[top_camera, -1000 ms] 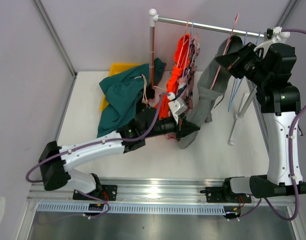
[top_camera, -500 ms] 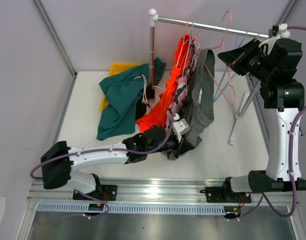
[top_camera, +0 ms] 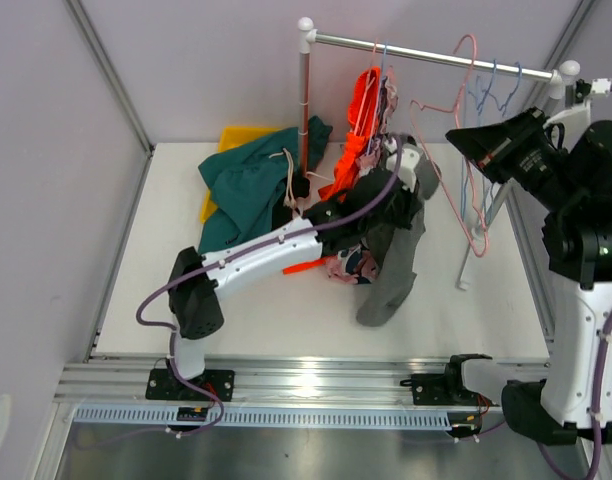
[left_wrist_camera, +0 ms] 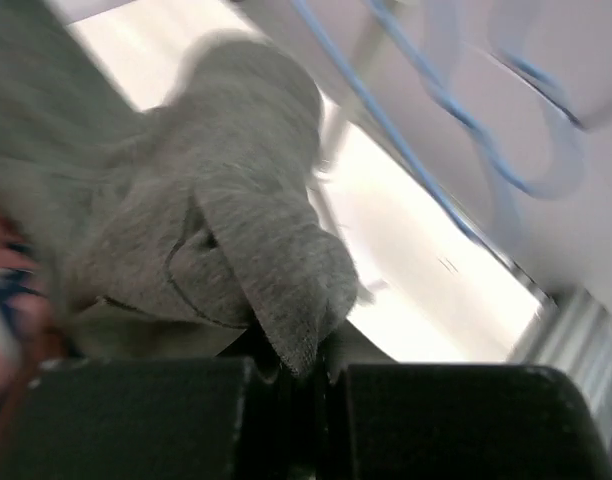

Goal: Remove the shorts from the hanger

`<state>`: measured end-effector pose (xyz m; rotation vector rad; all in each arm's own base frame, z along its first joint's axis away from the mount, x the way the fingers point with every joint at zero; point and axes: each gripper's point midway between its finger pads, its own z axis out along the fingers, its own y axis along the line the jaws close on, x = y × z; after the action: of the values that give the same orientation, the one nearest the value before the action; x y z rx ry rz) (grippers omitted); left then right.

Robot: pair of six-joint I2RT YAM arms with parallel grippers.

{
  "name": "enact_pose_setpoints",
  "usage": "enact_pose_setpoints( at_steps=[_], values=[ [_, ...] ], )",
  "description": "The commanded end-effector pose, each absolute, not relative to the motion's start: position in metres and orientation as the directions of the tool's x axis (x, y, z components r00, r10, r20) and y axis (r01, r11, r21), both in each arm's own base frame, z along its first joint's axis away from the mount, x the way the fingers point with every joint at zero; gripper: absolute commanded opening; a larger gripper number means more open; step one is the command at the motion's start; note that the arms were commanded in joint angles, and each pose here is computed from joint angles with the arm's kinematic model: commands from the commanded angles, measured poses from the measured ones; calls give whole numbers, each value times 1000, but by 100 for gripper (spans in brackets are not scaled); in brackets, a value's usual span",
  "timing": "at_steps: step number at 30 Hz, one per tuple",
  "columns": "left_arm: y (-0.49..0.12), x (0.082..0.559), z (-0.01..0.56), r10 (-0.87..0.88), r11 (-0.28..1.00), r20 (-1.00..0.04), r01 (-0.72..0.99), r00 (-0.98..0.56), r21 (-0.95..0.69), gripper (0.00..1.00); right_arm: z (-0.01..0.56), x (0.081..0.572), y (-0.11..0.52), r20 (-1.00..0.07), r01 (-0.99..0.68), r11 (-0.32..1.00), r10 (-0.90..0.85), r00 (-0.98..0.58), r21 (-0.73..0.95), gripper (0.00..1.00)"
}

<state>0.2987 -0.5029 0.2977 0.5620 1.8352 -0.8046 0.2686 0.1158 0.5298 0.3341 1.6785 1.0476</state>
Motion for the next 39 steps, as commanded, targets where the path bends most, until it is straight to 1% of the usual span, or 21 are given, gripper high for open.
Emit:
enact_pose_setpoints(
  at_steps=[1, 2, 4, 7, 8, 9, 11, 13, 15, 16, 20, 24, 28, 29, 31, 32, 33, 34, 35, 37, 39],
  values=[
    [-473, 328, 265, 56, 787, -864, 555, -501, -270, 0, 544, 248, 110, -664, -301, 592, 670, -332, 748, 0],
    [-473, 321, 271, 56, 772, -867, 572, -495, -277, 0, 544, 249, 109, -676, -300, 606, 663, -322, 737, 0],
    [-467, 302, 251, 97, 765, -852, 587, -514, -267, 0, 543, 259, 106, -682, -285, 619, 661, -313, 731, 0],
    [-457, 255, 270, 100, 720, -853, 629, -513, -294, 0, 544, 278, 101, -694, -273, 638, 660, -288, 720, 0],
    [-453, 229, 254, 146, 705, -838, 649, -527, -285, 0, 539, 293, 99, -694, -251, 647, 661, -285, 720, 0],
    [-440, 213, 286, 102, 681, -857, 664, -504, -310, 0, 537, 302, 94, -704, -235, 664, 659, -264, 710, 0],
    [-427, 182, 298, 98, 657, -861, 683, -498, -320, 0, 532, 328, 88, -708, -207, 678, 661, -247, 705, 0],
    [-399, 162, 333, 60, 635, -875, 694, -481, -338, 0, 533, 346, 83, -709, -200, 680, 668, -225, 705, 0],
    [-376, 151, 345, 61, 650, -883, 690, -465, -318, 0, 523, 369, 83, -697, -181, 674, 674, -244, 716, 0],
    [-359, 148, 366, 18, 643, -893, 690, -449, -333, 0, 526, 376, 82, -699, -187, 674, 677, -231, 714, 0],
    [-310, 148, 400, -61, 670, -917, 665, -394, -330, 0, 521, 405, 70, -699, -155, 683, 686, -201, 714, 0],
    [-270, 163, 427, -84, 759, -947, 596, -310, -263, 0, 499, 422, 67, -686, -113, 681, 689, -235, 723, 0],
    [-242, 186, 474, -110, 804, -972, 556, -209, -211, 0, 480, 413, 71, -668, -108, 667, 694, -270, 737, 0],
    [-227, 201, 490, -144, 829, -973, 515, -181, -218, 0, 484, 402, 72, -673, -122, 668, 692, -260, 734, 0],
    [-225, 220, 497, -117, 842, -981, 509, -157, -182, 0, 468, 395, 72, -666, -102, 668, 691, -280, 737, 0],
    [-200, 235, 529, -178, 868, -979, 454, -95, -202, 0, 473, 383, 74, -673, -123, 669, 687, -275, 733, 0],
    [-203, 253, 528, -153, 887, -984, 426, -89, -177, 0, 469, 379, 75, -675, -123, 673, 681, -284, 730, 0],
    [-195, 260, 549, -158, 896, -987, 414, -39, -160, 0, 460, 376, 75, -671, -112, 673, 679, -298, 731, 1],
    [-171, 273, 575, -194, 918, -981, 357, 22, -173, 0, 461, 368, 78, -673, -127, 671, 675, -303, 730, 6],
    [-165, 315, 586, -172, 941, -984, 302, 46, -150, 0, 448, 363, 80, -666, -119, 671, 669, -328, 732, 42],
    [-148, 327, 627, -219, 946, -963, 275, 158, -170, 0, 445, 355, 81, -667, -125, 671, 665, -335, 731, 75]
  ],
)
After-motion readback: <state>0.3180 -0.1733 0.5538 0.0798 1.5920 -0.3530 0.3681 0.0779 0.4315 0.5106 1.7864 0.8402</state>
